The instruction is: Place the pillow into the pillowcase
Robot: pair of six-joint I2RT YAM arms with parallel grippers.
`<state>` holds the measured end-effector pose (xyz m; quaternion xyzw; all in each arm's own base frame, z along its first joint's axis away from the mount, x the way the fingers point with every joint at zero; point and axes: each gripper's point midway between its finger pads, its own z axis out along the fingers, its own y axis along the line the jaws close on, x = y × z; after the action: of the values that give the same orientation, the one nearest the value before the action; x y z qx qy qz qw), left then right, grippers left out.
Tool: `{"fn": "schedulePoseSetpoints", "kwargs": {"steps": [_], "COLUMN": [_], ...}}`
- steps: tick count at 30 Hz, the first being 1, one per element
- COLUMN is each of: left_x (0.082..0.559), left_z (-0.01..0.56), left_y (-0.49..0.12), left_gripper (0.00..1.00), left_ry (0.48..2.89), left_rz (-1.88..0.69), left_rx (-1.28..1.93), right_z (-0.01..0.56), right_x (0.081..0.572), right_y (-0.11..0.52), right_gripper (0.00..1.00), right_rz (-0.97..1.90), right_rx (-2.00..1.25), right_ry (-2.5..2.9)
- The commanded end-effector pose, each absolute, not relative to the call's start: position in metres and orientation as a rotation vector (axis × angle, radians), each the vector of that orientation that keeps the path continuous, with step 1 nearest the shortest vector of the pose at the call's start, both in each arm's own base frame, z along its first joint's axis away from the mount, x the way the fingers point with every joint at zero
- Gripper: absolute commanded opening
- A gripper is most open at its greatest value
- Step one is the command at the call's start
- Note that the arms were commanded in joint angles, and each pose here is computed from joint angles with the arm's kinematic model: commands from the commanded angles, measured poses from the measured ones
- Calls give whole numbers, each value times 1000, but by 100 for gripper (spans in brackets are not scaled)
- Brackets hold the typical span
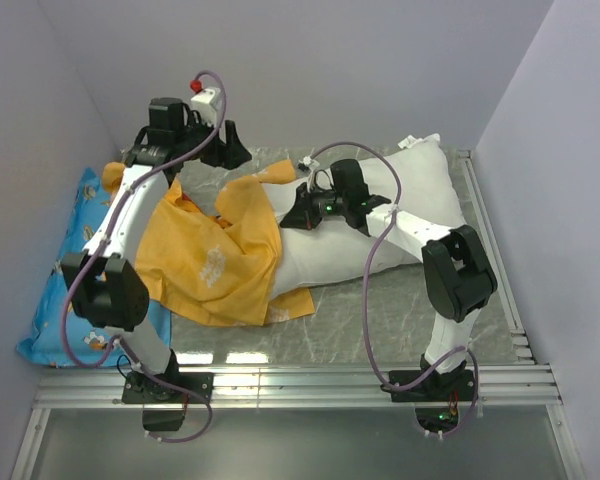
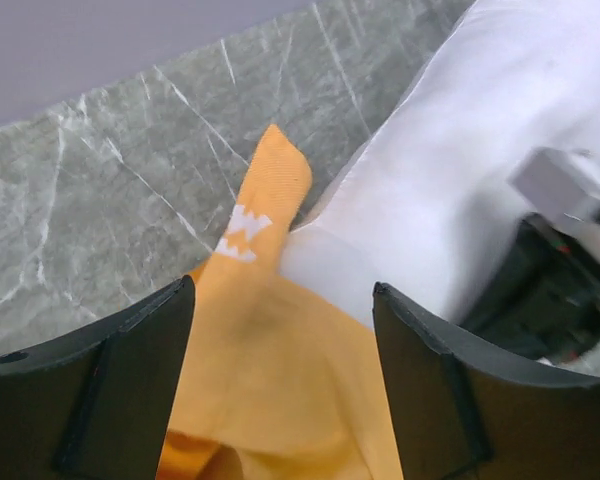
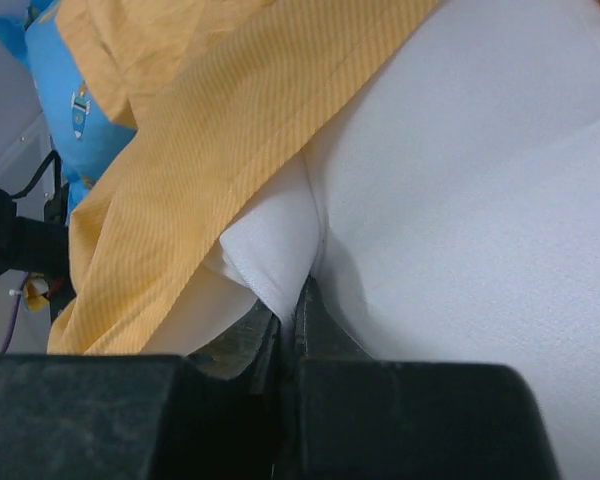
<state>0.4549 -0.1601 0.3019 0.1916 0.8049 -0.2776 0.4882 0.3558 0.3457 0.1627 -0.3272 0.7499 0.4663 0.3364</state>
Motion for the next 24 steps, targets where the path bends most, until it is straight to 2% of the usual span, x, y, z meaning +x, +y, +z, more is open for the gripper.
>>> {"fn": "schedulePoseSetpoints", "kwargs": {"steps": [1, 7, 14, 17, 20, 23, 24], "left_x": [469, 473, 479, 483, 488, 491, 490], "left_z": [249, 208, 188, 185, 179, 180, 189], "left_y": [-166, -176, -204, -215, -224, -240, -248], "left_gripper": [78, 84, 75, 62, 45, 7, 0], "left_ry": [2105, 2158, 2184, 2164, 2173, 2160, 2131], "left_rz": [-684, -717, -895, -984, -1049, -1099, -1141], "left_rx": [472, 465, 464, 436, 395, 420, 441], "right_z": [143, 142, 134, 131, 126, 122, 122], "right_x": [320, 313, 290, 281, 276, 274, 274], "right_y": [346, 346, 348, 348, 347, 346, 346], "right_gripper": [0, 0, 0, 0, 0, 0, 0], "right_rz": [1292, 1293, 1284, 1280, 1268, 1267, 1264], "right_rx": [-919, -975, -1106, -1164, -1208, -1235, -1252], "right_ry": [2035, 2009, 1984, 1964, 1956, 1958, 1945]}}
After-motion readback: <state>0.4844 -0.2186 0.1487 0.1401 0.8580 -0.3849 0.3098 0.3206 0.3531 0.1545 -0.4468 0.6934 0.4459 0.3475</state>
